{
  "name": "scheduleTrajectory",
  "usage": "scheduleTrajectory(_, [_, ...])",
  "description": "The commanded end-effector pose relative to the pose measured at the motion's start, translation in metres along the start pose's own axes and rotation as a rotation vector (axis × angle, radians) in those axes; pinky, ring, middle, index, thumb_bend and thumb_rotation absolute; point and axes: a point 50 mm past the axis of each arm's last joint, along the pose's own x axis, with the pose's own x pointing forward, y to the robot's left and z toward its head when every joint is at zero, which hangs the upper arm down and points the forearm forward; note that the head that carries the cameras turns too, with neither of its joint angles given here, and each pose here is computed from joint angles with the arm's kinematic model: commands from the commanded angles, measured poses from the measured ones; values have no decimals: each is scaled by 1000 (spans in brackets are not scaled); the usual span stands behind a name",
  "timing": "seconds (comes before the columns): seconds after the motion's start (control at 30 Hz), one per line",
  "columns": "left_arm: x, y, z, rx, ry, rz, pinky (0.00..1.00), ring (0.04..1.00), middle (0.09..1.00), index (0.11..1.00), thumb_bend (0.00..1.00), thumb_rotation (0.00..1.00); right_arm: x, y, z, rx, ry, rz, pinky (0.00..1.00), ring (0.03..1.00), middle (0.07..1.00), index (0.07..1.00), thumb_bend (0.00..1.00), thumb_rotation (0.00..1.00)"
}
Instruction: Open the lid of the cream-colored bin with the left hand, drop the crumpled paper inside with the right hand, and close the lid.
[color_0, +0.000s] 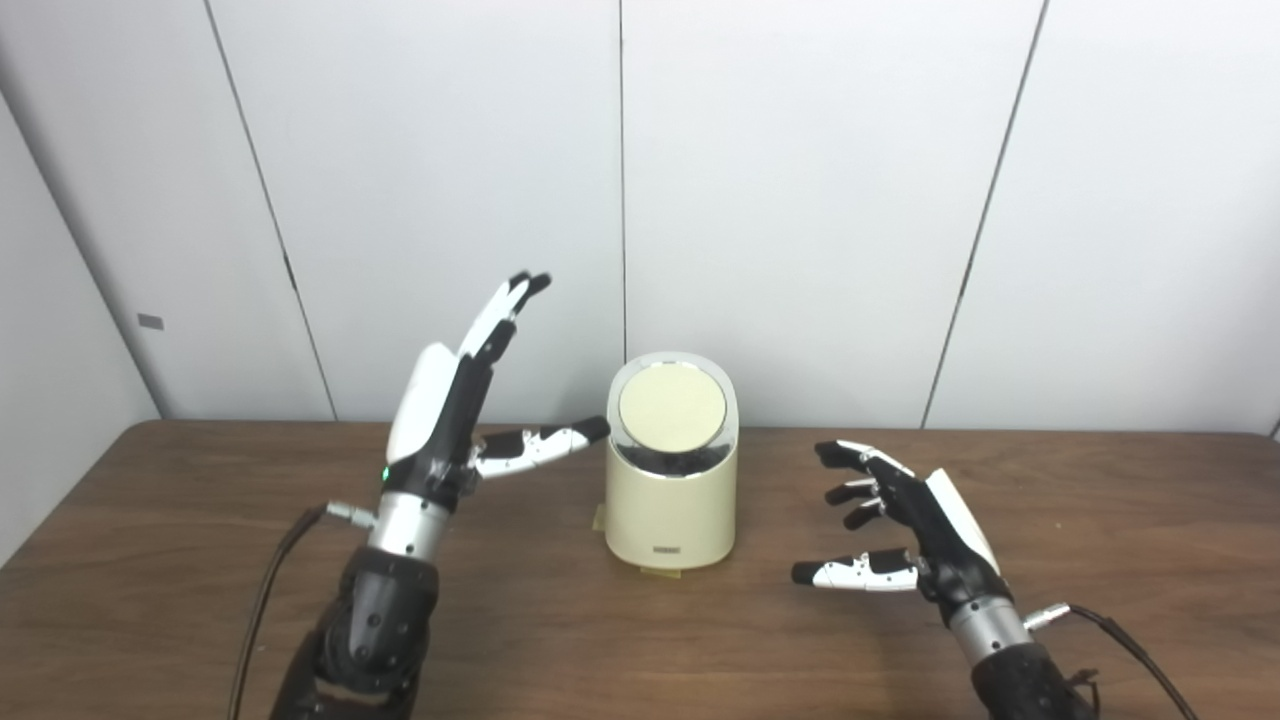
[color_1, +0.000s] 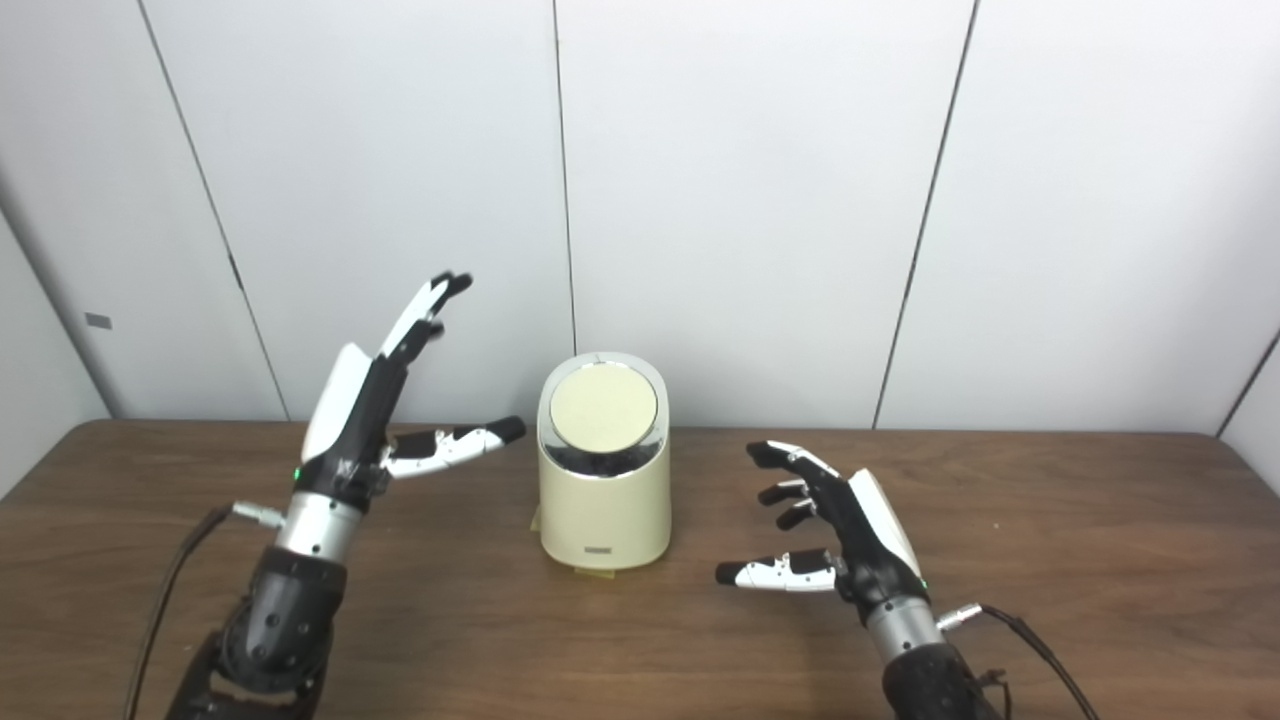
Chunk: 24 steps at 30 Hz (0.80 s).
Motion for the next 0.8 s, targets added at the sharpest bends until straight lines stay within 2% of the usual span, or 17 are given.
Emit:
scheduleTrajectory(0.0, [5, 7, 4, -60, -11, 18, 741, 900, 926, 951, 830, 372, 9, -14, 14, 0, -78, -49, 553, 689, 813, 793, 810, 139])
scheduleTrajectory(0.07, [-8, 1, -5, -109, 40, 3, 736, 879, 903, 942, 843, 398, 7, -14, 13, 9, -75, -47, 561, 697, 817, 797, 804, 136])
scheduleTrajectory(0.17, [-26, -9, -17, -148, 83, -5, 717, 799, 843, 909, 837, 409, 4, -13, 13, 19, -73, -48, 567, 700, 817, 802, 815, 182])
scheduleTrajectory(0.33, [-51, -22, -34, -191, 133, 1, 602, 701, 752, 846, 811, 371, 3, -11, 14, 18, -80, -58, 555, 691, 811, 805, 833, 224])
scheduleTrajectory(0.4, [-57, -25, -40, -195, 157, 4, 630, 703, 744, 837, 809, 358, 1, -10, 14, 26, -81, -64, 561, 692, 812, 805, 829, 215])
scheduleTrajectory(0.57, [-65, -28, -50, -221, 189, -12, 598, 691, 736, 816, 824, 342, -1, -6, 12, 49, -90, -72, 554, 691, 807, 800, 826, 164])
scheduleTrajectory(0.77, [-74, -31, -57, -224, 227, -40, 655, 741, 771, 823, 841, 346, -9, 1, 8, 79, -91, -75, 572, 697, 820, 812, 817, 183])
